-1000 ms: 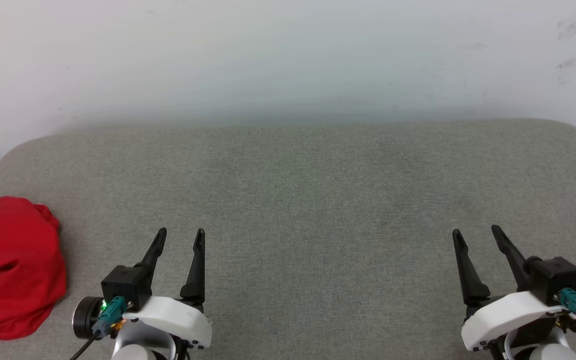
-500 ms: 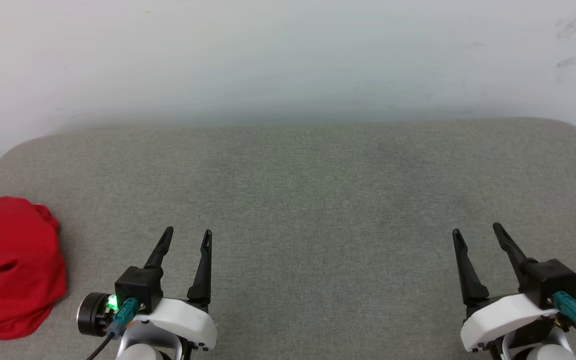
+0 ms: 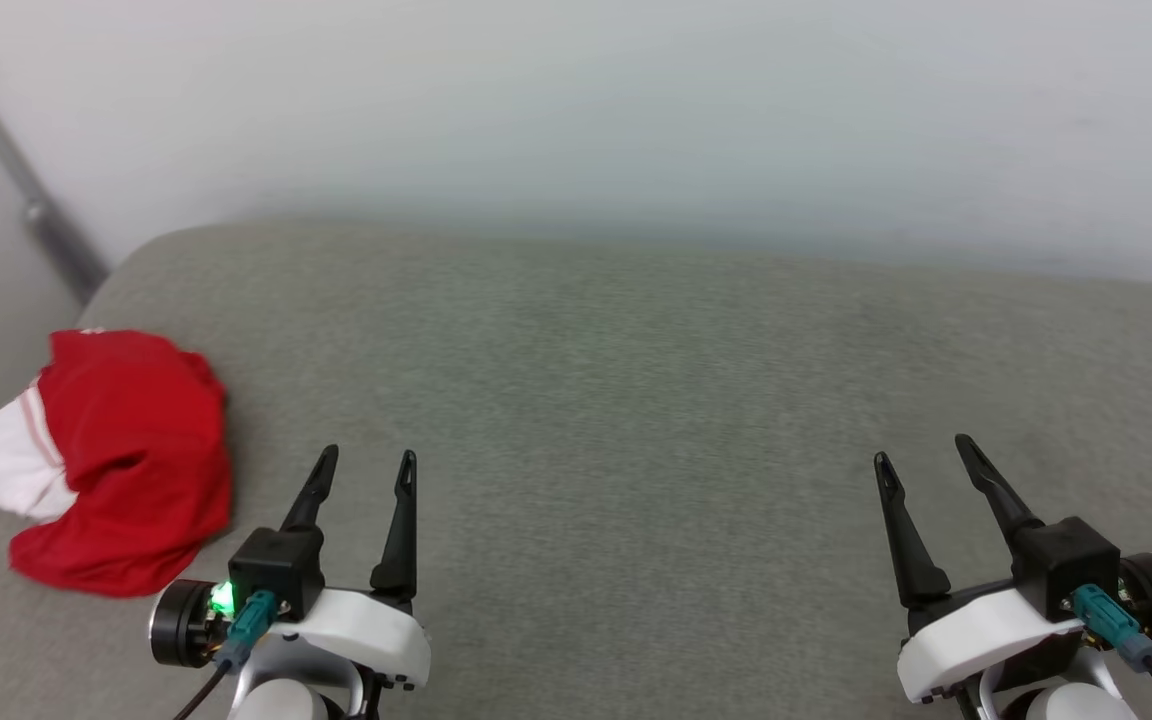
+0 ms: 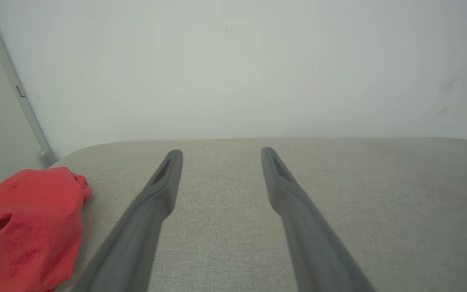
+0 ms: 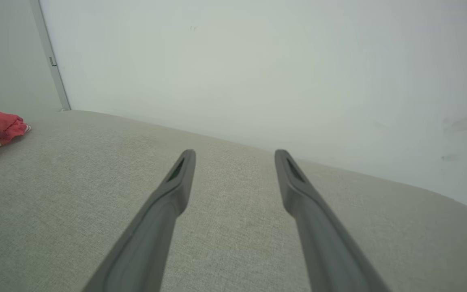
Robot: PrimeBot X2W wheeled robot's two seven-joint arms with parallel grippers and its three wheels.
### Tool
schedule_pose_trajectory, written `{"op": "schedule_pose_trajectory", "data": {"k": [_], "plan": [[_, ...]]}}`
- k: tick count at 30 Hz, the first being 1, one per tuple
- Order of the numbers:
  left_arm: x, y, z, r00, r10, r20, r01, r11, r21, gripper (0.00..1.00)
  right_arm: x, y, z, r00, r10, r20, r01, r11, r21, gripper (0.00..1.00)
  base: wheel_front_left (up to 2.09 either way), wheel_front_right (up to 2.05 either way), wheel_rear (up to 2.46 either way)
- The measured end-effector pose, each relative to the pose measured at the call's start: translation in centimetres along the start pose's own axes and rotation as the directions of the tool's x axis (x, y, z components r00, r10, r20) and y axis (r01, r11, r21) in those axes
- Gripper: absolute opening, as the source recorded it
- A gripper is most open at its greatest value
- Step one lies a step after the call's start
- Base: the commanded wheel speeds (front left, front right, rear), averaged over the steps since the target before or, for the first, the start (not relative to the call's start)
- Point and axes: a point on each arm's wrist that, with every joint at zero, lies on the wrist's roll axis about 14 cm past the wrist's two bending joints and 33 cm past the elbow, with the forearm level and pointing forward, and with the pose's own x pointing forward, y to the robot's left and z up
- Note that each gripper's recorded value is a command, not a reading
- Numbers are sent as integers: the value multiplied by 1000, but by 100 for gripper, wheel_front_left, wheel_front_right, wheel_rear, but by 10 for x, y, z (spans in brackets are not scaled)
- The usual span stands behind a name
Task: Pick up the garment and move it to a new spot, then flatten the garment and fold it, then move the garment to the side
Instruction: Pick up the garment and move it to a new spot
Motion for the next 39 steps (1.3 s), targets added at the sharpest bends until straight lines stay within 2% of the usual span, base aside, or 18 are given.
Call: {"op": "schedule_pose_trajectory", "data": {"k": [5, 6, 9, 19, 23, 29, 35, 39], "plan": [[-19, 36, 5, 994, 111, 11, -111, 994, 8, 100, 20, 32, 7, 995, 98, 33, -99, 995, 31, 100, 0, 0, 0], [-34, 59, 8, 983, 183, 17, -184, 983, 12, 100, 30, 57, 9, 985, 169, 44, -171, 984, 45, 100, 0, 0, 0], [-51, 81, 12, 966, 257, 23, -258, 966, 18, 100, 40, 83, 12, 969, 240, 59, -243, 968, 57, 100, 0, 0, 0], [-105, 132, 17, 897, 442, 29, -443, 896, 24, 100, 56, 149, 18, 907, 413, 87, -419, 905, 76, 100, 0, 0, 0], [-114, 138, 18, 884, 466, 33, -467, 884, 28, 100, 58, 161, 20, 893, 441, 93, -448, 891, 77, 100, 0, 0, 0], [-110, 141, 19, 881, 471, 33, -472, 881, 32, 100, 59, 162, 16, 892, 447, 76, -452, 889, 77, 100, 0, 0, 0], [-67, 143, 43, 906, 413, 94, -419, 906, 66, 100, 69, 155, 13, 900, 431, 68, -435, 898, 71, 100, 0, 0, 0], [-21, 156, 70, 920, 372, 119, -386, 915, 119, 100, 79, 147, 8, 909, 413, 60, -416, 907, 63, 100, 0, 0, 0]]}}
